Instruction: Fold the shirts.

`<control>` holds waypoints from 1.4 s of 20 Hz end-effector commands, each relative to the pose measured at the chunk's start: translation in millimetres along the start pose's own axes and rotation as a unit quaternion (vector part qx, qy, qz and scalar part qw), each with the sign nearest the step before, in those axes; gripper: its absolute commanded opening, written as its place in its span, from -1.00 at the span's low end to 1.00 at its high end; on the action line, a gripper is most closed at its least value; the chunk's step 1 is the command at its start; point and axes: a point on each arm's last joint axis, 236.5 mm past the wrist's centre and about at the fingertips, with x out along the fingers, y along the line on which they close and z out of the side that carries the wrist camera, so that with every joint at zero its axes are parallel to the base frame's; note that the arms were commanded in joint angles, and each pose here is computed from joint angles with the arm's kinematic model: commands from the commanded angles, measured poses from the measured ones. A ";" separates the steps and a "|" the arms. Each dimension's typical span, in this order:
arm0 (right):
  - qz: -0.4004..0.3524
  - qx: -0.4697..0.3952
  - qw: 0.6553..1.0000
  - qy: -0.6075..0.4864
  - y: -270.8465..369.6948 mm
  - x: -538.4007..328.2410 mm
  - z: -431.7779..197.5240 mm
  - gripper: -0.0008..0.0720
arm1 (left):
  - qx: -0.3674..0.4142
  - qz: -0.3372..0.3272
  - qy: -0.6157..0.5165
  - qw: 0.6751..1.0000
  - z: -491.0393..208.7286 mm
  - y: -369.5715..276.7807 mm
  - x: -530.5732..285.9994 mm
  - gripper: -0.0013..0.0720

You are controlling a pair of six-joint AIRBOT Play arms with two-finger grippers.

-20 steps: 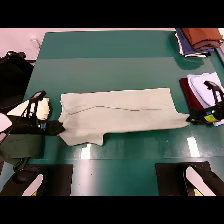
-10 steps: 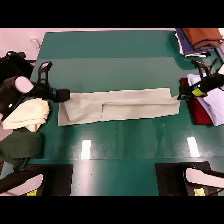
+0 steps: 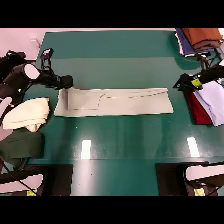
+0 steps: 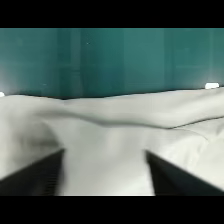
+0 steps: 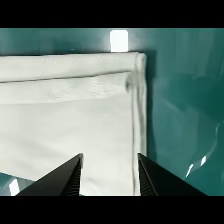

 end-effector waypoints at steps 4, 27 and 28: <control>0.036 0.051 0.997 0.038 -51.6 3.7 -36.8 0.49 | -0.005 -0.005 0.028 1.000 -10.2 -3.4 -1.0 0.48; 0.166 -0.150 0.974 -0.032 154.8 -50.9 12.4 -0.93 | 0.035 -0.172 0.132 0.975 -87.8 -228.1 147.1 -0.90; 0.167 -0.169 0.970 -0.043 174.1 -63.1 11.9 -0.93 | 0.038 -0.174 0.136 0.975 -90.5 -232.0 152.6 -0.90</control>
